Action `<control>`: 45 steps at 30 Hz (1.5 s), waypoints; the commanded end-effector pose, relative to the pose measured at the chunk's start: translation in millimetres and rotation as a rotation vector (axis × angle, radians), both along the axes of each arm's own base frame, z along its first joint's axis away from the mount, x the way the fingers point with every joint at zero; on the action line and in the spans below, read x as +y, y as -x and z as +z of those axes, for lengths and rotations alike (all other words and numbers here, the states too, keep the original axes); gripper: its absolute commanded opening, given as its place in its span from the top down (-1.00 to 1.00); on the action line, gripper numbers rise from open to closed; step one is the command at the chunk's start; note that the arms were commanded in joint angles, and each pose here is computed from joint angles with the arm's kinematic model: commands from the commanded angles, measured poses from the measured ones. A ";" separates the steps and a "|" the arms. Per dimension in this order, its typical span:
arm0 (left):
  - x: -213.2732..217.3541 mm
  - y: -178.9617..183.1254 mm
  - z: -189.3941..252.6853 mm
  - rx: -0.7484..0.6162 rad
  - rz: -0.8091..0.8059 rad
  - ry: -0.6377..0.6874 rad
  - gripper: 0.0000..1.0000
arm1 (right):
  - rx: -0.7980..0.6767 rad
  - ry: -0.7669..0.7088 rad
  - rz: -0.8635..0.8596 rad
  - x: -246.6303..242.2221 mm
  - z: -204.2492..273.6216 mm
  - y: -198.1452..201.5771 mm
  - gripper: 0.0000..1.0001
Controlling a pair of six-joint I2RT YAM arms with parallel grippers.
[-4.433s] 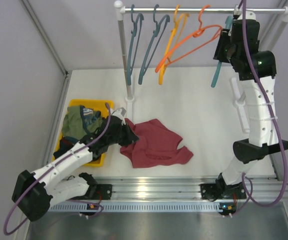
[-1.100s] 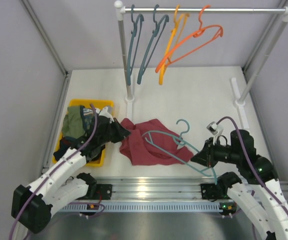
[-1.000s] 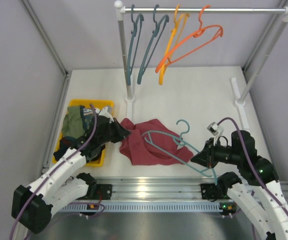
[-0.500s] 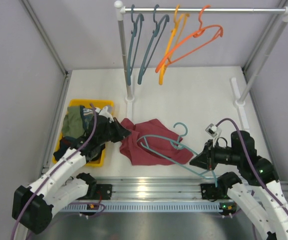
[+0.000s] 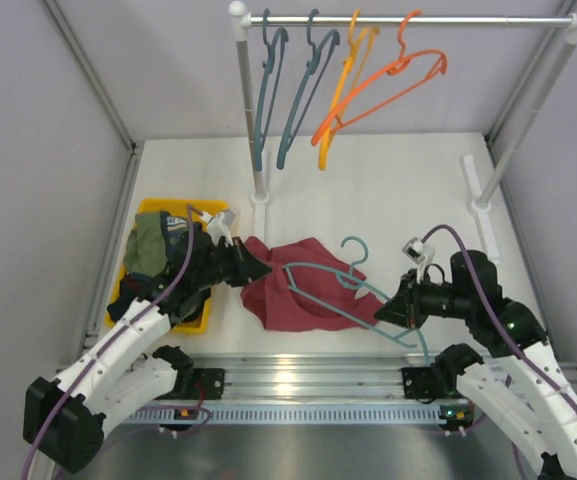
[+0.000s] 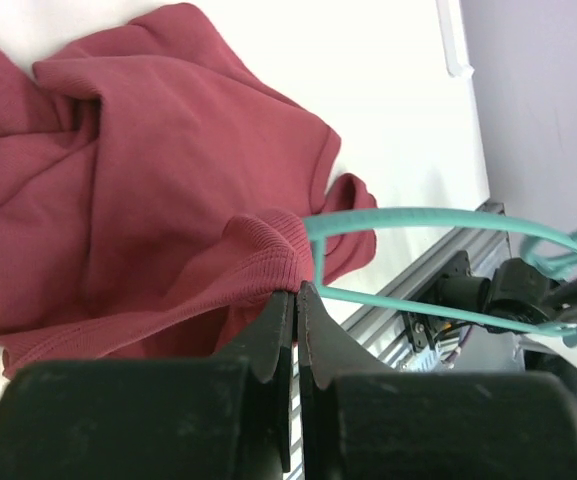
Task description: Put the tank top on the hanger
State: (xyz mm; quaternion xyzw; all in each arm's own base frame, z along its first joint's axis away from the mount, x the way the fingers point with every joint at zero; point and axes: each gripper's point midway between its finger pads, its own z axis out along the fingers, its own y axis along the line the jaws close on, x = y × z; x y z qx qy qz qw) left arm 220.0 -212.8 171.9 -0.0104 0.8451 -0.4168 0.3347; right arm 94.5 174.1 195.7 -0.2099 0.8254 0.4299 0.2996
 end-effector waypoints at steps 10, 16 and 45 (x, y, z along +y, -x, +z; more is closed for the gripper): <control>8.3 -11.9 45.0 -0.154 0.026 -0.021 1.00 | -0.092 -0.064 0.075 26.9 7.8 -3.4 1.00; 0.5 -21.2 45.5 -0.145 0.026 0.005 1.00 | -0.113 -0.184 0.163 42.6 17.4 8.9 1.00; -0.6 -27.3 6.3 -0.025 -0.021 -0.128 -0.04 | -0.254 -0.147 0.161 99.3 -46.5 -33.4 1.00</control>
